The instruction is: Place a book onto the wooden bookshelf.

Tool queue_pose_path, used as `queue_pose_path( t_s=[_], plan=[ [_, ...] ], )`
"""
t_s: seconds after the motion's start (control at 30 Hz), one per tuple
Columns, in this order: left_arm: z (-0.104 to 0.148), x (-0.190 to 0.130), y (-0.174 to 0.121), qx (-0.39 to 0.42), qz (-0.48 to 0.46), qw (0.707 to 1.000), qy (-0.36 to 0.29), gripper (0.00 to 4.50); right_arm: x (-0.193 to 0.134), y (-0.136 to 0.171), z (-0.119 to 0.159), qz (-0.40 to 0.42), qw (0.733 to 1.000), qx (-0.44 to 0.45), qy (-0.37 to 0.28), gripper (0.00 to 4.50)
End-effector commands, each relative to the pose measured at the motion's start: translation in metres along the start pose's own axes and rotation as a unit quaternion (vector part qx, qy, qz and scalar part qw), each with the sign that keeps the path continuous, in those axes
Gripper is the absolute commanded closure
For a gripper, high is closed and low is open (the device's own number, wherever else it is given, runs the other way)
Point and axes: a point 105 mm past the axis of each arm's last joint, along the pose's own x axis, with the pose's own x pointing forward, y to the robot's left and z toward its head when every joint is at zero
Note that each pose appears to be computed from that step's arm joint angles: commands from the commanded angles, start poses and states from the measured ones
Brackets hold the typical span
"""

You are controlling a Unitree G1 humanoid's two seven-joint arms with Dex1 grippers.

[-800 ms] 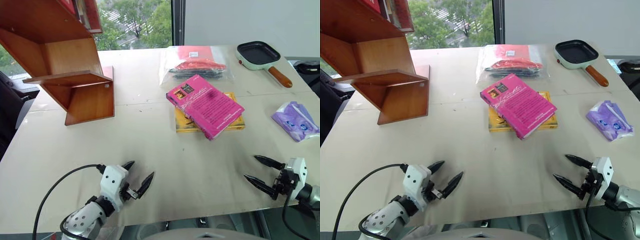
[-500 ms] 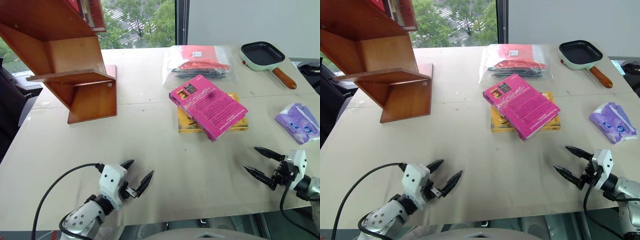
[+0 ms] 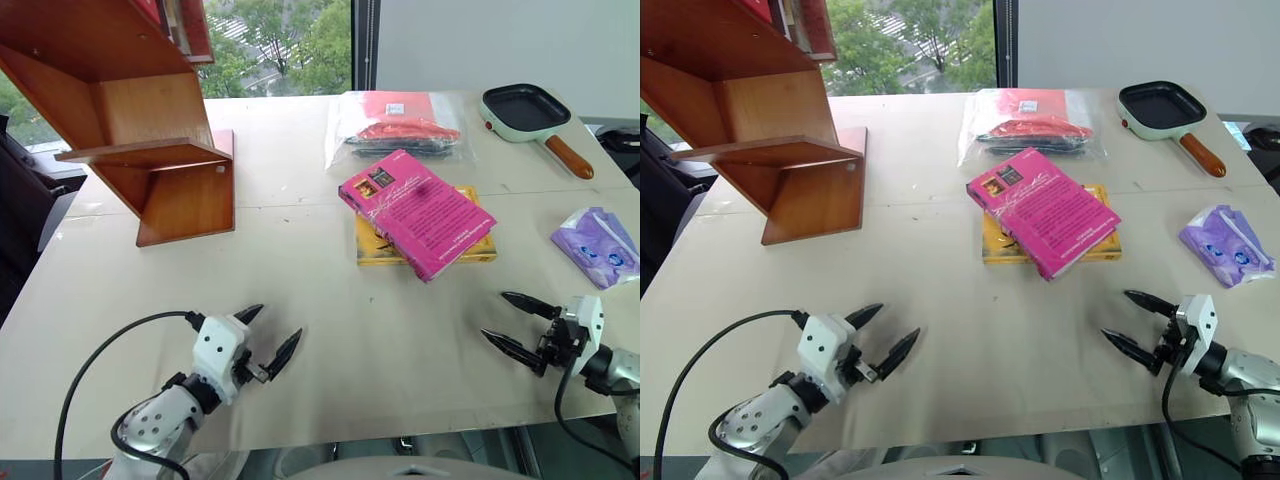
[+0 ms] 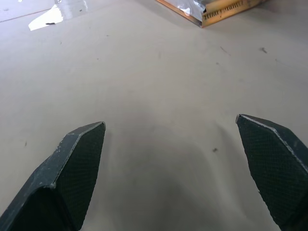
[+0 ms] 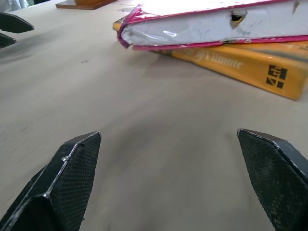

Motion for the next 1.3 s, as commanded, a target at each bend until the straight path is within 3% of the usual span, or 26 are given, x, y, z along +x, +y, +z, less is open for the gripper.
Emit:
queue_pose_path(
  t_s=[0.03, 0.23, 0.4, 0.43, 0.47, 0.57, 0.67, 0.7, 0.8, 0.97, 1.3],
  plan=[
    [0.009, 0.0, -0.003, 0.011, -0.019, 1.0, -0.008, 0.02, 0.0, -0.007, 0.009, -0.019, 0.999, -0.025, -0.003, 0.0],
    [0.011, 0.003, 0.011, 0.035, -0.024, 0.999, 0.001, 0.02, -0.007, -0.023, 0.013, -0.057, 0.998, -0.022, 0.023, 0.0],
    [0.049, 0.005, 0.025, 0.059, -0.091, 0.994, -0.023, 0.02, -0.013, -0.063, 0.054, -0.105, 0.994, -0.03, 0.006, 0.0],
    [0.057, 0.005, 0.027, 0.061, -0.107, 0.992, -0.027, 0.0, -0.011, -0.071, 0.063, -0.11, 0.993, -0.038, -0.001, 0.51],
    [0.063, 0.004, 0.026, 0.058, -0.122, 0.99, -0.027, 0.0, -0.009, -0.077, 0.071, -0.116, 0.992, -0.044, -0.009, 0.52],
    [0.084, 0.0, 0.016, 0.076, -0.197, 0.977, -0.024, 0.0, 0.003, -0.096, 0.091, -0.126, 0.99, -0.056, -0.023, 1.65],
    [0.106, 0.0, 0.016, 0.102, -0.227, 0.968, -0.031, 0.0, 0.02, -0.118, 0.101, -0.135, 0.989, -0.057, -0.019, 3.05],
    [0.115, 0.0, 0.018, 0.117, -0.232, 0.965, -0.032, 0.0, 0.03, -0.128, 0.105, -0.137, 0.989, -0.056, -0.015, 3.71],
    [0.13, 0.001, 0.026, 0.141, -0.231, 0.962, -0.032, 0.0, 0.053, -0.146, 0.109, -0.14, 0.988, -0.06, 0.005, 4.39],
    [0.141, 0.005, 0.034, 0.152, -0.211, 0.965, -0.035, 0.0, 0.088, -0.152, 0.11, -0.122, 0.99, -0.063, 0.031, 4.39],
    [0.151, -0.002, 0.033, 0.075, -0.181, 0.979, -0.057, 0.0, 0.126, -0.136, 0.115, -0.06, 0.995, -0.073, 0.038, 4.39]
  ],
)
